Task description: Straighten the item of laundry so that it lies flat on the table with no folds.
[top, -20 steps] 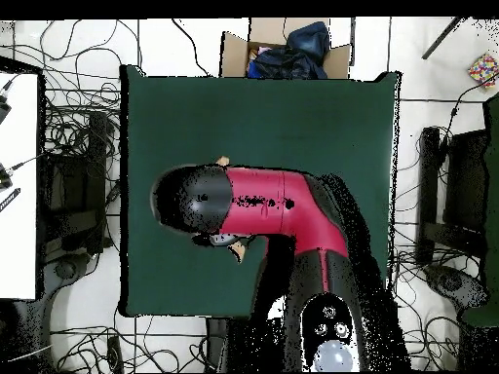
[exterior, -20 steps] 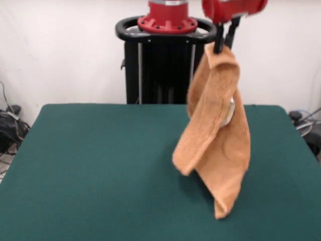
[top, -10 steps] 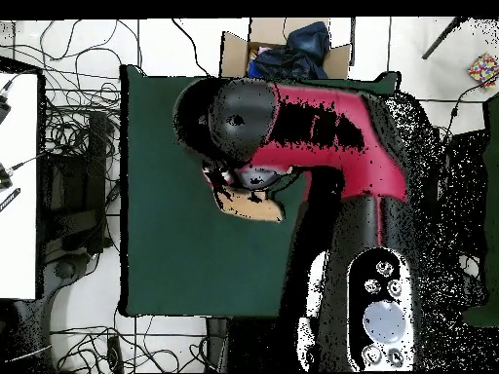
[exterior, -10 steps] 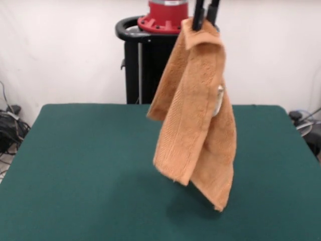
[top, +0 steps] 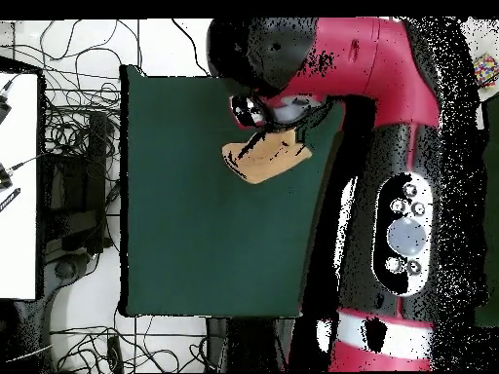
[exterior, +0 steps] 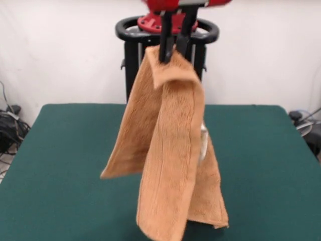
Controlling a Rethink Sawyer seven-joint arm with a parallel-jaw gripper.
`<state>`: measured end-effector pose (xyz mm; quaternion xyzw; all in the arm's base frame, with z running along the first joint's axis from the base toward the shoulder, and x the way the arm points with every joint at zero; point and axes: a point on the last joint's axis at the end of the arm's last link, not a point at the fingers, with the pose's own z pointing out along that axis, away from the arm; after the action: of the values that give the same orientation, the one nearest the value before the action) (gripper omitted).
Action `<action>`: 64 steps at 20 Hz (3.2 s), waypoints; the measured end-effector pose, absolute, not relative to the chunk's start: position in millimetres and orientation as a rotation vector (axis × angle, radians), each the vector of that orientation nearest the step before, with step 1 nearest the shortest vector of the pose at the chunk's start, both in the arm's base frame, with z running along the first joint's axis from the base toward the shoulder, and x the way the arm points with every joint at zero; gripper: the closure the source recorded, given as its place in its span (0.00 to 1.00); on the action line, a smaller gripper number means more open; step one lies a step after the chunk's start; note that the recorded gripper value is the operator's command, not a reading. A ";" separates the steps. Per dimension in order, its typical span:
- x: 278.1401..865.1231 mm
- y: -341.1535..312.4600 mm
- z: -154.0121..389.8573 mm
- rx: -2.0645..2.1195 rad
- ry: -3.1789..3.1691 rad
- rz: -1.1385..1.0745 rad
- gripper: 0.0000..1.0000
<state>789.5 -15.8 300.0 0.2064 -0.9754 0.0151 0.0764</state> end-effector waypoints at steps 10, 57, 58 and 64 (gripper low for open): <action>846.9 -28.8 265.2 0.622 -2.846 0.025 1.00; 925.1 -61.8 325.1 0.978 -2.759 -0.037 1.00; 925.8 -62.8 324.7 0.984 -2.759 -0.045 1.00; 927.5 -71.1 326.5 0.998 -2.774 -0.079 1.00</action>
<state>927.5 -71.1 326.5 0.3369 -0.9363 -0.0265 0.0961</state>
